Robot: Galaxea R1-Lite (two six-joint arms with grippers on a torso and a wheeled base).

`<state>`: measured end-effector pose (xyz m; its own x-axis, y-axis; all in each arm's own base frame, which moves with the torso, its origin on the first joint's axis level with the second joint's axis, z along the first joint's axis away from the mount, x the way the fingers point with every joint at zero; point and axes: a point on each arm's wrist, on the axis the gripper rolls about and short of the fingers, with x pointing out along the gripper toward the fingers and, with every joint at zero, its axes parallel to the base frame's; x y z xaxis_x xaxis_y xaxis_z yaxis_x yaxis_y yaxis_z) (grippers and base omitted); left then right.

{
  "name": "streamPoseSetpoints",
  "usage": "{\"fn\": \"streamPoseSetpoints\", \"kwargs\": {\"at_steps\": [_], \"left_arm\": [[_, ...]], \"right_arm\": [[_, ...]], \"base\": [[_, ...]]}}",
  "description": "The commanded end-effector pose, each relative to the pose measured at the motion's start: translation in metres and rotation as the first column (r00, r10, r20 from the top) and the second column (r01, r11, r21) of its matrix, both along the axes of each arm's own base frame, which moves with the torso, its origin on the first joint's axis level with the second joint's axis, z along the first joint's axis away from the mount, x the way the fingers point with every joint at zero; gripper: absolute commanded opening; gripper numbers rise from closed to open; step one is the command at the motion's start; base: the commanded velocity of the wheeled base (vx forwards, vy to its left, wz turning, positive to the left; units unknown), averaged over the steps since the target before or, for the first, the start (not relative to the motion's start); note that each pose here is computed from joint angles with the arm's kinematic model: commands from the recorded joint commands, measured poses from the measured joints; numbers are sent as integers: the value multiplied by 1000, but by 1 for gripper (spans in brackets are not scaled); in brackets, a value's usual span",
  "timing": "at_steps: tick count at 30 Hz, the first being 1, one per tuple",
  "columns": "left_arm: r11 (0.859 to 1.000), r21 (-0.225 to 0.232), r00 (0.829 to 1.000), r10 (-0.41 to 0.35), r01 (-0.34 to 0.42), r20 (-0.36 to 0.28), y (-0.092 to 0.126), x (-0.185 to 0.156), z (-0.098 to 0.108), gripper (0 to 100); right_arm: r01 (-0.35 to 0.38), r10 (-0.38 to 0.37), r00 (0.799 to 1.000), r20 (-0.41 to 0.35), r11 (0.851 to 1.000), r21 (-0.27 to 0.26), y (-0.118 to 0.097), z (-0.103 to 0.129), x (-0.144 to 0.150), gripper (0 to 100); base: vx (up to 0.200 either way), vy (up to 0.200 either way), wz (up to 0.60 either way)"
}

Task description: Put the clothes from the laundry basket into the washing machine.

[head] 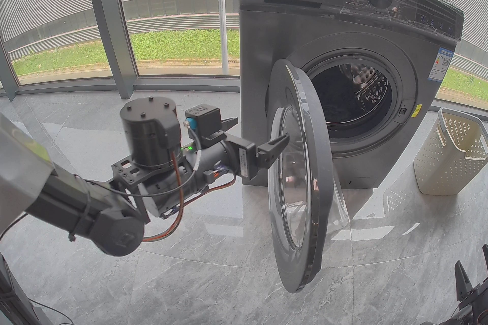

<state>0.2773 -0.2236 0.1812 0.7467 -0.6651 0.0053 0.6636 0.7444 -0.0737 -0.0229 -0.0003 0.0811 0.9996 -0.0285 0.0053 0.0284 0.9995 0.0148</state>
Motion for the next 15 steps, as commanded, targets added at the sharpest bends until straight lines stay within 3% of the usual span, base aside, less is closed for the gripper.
{"fn": "streamPoseSetpoints", "kwargs": {"at_steps": [1,9,15], "left_arm": [[999,-10,999,-33,33,-18,-35,19,-13,100],[999,-24,999,-32,31,-43,-50,36,-20,100],[998,-50,999,-30,29,-13,-61,50,-16,100]], "right_arm": [[-1,1,1000,-1,1000,-1,0,-5,0,100],[-1,1,1000,-1,1000,1,0,-5,0,100],[-1,1,1000,-1,1000,-1,0,-5,0,100]], "base": [[0,0,0],[0,0,0],[0,0,0]]}}
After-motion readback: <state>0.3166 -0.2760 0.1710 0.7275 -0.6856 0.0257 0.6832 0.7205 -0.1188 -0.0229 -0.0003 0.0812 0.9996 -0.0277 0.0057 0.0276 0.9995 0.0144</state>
